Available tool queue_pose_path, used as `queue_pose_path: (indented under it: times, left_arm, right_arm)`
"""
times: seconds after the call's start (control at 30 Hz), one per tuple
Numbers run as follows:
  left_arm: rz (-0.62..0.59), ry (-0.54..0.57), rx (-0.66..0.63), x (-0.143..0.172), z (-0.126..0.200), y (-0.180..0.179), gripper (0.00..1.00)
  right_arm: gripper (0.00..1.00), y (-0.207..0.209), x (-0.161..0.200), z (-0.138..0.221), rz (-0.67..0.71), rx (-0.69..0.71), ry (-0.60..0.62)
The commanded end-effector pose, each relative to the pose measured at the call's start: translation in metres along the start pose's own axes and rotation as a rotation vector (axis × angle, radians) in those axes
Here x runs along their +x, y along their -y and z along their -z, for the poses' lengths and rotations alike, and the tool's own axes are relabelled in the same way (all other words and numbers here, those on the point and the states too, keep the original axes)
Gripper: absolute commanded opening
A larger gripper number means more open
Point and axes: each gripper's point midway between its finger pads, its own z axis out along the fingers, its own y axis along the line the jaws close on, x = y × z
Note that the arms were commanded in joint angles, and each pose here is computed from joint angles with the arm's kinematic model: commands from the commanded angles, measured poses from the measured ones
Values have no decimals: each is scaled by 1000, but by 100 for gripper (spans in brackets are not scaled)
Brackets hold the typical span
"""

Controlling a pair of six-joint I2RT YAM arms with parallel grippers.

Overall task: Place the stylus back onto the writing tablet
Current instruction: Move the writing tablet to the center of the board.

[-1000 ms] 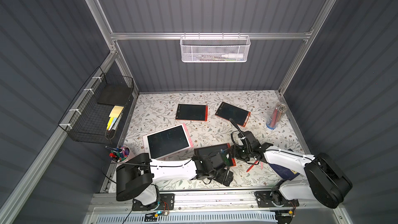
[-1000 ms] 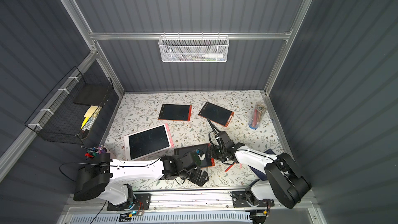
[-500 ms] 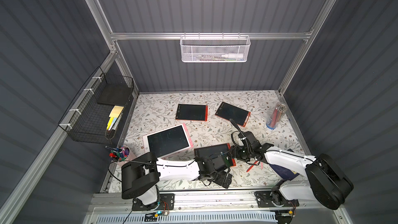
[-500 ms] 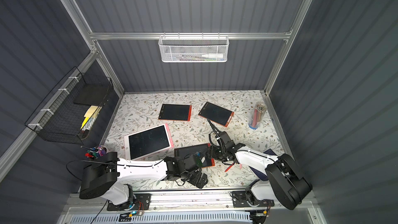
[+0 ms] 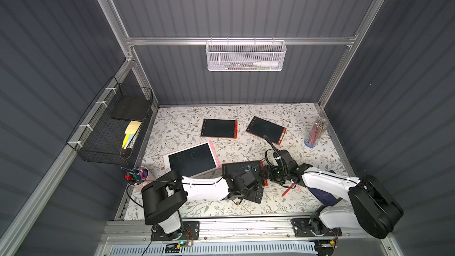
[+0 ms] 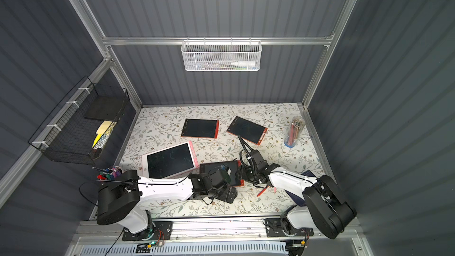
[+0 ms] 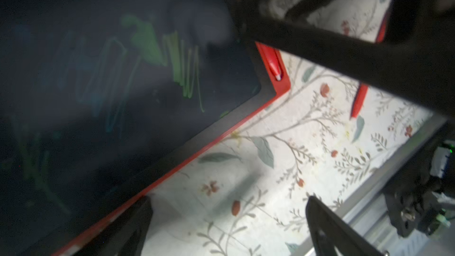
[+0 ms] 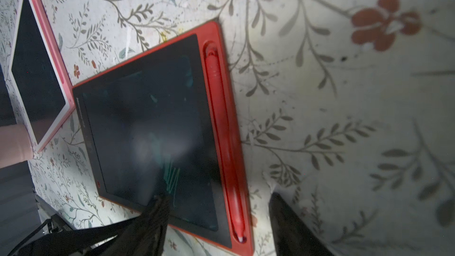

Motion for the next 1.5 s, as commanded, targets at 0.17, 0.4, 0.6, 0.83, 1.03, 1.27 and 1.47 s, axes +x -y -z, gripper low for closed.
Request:
queue_pose_path:
  times: [0.17, 0.4, 0.6, 0.83, 1.03, 1.27, 1.47]
  left_arm:
    - [-30, 25, -150, -21, -17, -42, 99]
    - [-6, 66, -159, -42, -21, -54, 99]
    - [35, 112, -164, -62, -16, -72, 99]
    - [58, 157, -191, -85, -15, -96, 99]
    - [90, 203, -221, -108, -9, -127, 99]
    - [129, 252, -257, -132, -1, -163, 99]
    - [133, 253, -270, -136, -2, -174, 99]
  right_arm:
    - [65, 17, -7, -17, -36, 99, 0]
    - [65, 2, -28, -29, -22, 90, 20]
    - [65, -12, -46, -42, -14, 60, 10]
    - [65, -31, -67, -59, 1, 27, -2]
    - [65, -46, -76, -74, 15, -11, -32]
    - [65, -62, -89, -87, 24, -44, -44]
    - [65, -79, -108, -99, 33, -66, -37]
